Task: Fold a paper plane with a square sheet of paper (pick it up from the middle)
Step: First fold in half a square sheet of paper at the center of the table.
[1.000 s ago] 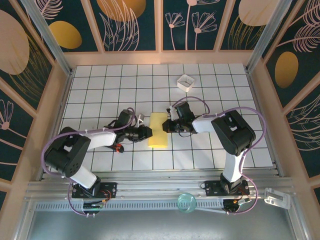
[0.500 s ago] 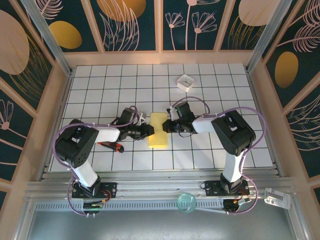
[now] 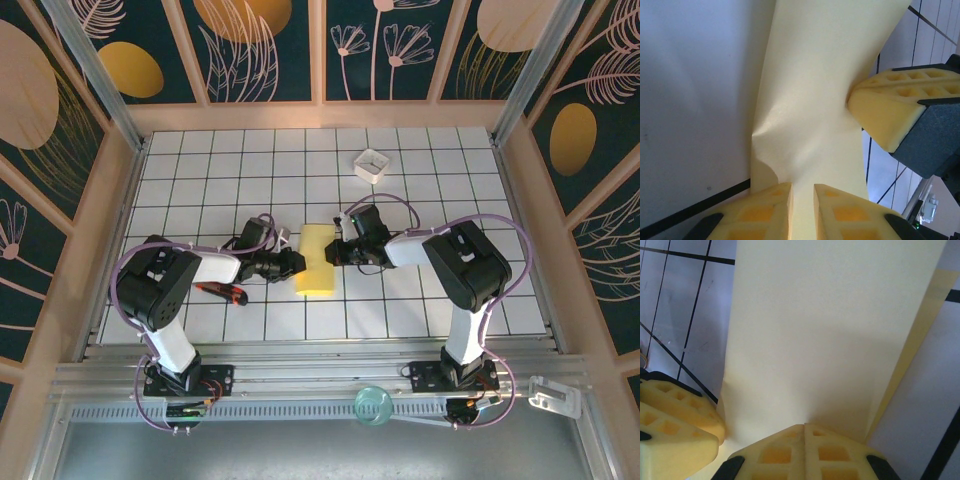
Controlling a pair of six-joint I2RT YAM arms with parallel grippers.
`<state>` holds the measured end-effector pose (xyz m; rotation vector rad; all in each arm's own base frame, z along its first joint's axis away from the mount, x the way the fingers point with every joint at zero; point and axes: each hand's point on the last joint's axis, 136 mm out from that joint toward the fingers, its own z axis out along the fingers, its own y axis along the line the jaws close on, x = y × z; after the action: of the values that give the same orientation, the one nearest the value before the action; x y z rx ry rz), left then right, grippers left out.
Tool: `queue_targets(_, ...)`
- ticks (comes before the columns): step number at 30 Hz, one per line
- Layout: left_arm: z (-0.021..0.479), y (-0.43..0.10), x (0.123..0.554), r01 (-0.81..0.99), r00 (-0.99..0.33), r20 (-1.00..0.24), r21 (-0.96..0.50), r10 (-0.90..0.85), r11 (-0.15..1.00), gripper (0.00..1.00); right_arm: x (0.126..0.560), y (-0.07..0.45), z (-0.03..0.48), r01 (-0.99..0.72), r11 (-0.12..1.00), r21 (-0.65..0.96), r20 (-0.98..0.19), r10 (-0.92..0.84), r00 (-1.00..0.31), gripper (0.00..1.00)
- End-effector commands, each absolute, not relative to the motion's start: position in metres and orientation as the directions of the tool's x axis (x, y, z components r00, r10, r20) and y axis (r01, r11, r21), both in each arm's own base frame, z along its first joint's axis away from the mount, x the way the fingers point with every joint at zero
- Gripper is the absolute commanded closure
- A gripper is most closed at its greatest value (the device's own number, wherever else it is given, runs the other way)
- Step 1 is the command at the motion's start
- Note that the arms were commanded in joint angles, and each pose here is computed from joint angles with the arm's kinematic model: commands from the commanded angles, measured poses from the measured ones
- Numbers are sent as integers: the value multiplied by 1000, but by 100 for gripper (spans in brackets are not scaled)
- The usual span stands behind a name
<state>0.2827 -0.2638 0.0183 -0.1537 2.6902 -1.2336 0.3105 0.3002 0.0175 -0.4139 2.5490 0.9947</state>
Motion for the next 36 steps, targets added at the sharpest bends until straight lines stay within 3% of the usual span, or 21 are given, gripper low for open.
queue_targets(1,-12,-241,264,-72,-984,-70,-681,-162,729,82,285,261,-24,-275,821,500,-279,-148,-949,100)
queue_targets(5,-24,-234,252,-79,-989,-42,-655,-140,751,88,302,280,9,-301,777,553,-336,-123,-934,100)
queue_targets(10,-34,-228,243,-78,-993,-18,-627,-114,775,94,316,306,58,-340,682,648,-386,-91,-918,91)
queue_targets(15,-40,-226,239,-73,-995,-6,-616,-97,784,97,314,328,79,-340,582,739,-372,-70,-926,89)
queue_targets(36,-62,-210,229,-48,-999,25,-515,-41,856,100,307,380,46,-319,599,735,-292,-145,-945,96)
